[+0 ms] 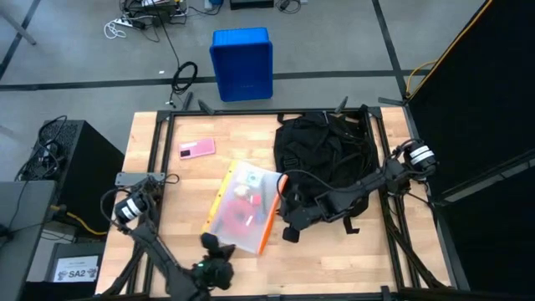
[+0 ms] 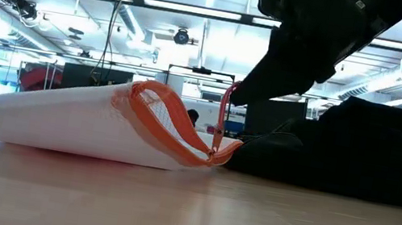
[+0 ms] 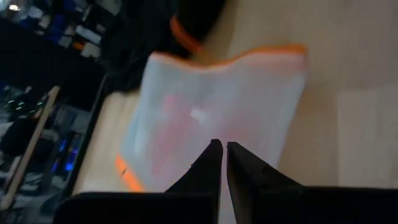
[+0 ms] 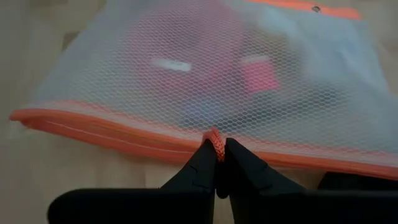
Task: Unpack backpack
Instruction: Open the zip bag
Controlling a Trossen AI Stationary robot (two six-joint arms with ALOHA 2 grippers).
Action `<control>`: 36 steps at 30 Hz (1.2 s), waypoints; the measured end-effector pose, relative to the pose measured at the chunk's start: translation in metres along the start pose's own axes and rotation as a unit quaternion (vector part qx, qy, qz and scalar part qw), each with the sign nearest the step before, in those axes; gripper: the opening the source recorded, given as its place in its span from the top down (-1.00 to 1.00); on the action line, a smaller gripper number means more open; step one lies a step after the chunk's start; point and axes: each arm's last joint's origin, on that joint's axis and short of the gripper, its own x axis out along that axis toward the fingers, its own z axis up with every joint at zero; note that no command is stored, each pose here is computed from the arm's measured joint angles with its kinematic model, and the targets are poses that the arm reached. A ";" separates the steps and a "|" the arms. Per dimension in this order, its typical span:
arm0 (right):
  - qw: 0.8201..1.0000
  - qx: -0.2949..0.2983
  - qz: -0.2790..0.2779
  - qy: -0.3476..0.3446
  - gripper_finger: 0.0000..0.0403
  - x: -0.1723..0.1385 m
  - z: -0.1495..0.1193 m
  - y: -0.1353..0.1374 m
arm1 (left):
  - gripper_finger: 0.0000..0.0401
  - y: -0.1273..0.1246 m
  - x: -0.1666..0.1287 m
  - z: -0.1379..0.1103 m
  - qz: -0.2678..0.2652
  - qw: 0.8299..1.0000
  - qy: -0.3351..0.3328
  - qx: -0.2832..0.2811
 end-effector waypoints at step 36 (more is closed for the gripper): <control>1.000 0.001 -0.008 0.000 0.99 0.003 0.003 -0.007 | 0.29 -0.010 -0.001 0.036 -0.119 0.993 0.026 0.001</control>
